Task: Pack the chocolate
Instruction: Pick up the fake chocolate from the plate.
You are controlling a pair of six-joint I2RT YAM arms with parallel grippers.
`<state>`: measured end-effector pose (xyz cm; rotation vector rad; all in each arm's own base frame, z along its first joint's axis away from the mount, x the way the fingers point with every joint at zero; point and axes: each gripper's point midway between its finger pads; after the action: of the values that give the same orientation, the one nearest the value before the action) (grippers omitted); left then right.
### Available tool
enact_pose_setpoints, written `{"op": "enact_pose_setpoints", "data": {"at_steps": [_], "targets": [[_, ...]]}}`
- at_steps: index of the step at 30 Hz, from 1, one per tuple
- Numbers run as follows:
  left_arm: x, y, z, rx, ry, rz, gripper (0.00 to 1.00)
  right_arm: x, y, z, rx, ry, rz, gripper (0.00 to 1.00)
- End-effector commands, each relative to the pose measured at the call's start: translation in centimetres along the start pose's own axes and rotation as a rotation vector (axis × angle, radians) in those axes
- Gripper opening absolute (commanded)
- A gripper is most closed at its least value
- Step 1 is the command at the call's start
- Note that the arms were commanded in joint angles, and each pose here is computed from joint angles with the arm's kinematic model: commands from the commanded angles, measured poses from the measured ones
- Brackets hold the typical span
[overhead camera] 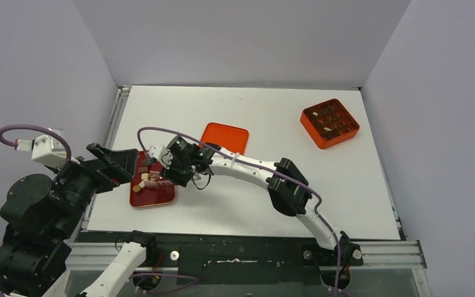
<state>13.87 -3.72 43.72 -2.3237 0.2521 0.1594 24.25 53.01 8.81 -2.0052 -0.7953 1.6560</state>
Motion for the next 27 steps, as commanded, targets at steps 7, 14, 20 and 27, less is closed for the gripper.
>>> {"op": "enact_pose_setpoints", "data": {"at_steps": [7, 14, 20, 27], "targets": [[0.3, 0.0, -0.3, -0.016, 0.022, -0.012, 0.97, 0.0, -3.4, -0.6, -0.093, -0.014, -0.121, 0.41], [0.1, 0.0, -0.2, -0.018, 0.026, -0.017, 0.97, 1.1, -3.0, -0.7, -0.118, -0.018, -0.114, 0.42], [-0.3, -0.1, -0.1, -0.024, 0.027, -0.026, 0.97, 1.4, -2.8, -0.7, -0.157, -0.003, -0.083, 0.43], [-0.6, -0.3, 0.0, -0.027, 0.029, -0.043, 0.97, 1.2, -3.1, -0.9, -0.180, 0.009, -0.092, 0.38]]}}
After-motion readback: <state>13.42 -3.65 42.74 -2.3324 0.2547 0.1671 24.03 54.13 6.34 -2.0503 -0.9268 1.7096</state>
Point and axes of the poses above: each gripper's point midway between its finger pads, its own x axis out along the fingers, its own z axis along the line the jaws close on, y = z × x, and after that the axes turned 15 degrees about -x, right-handed
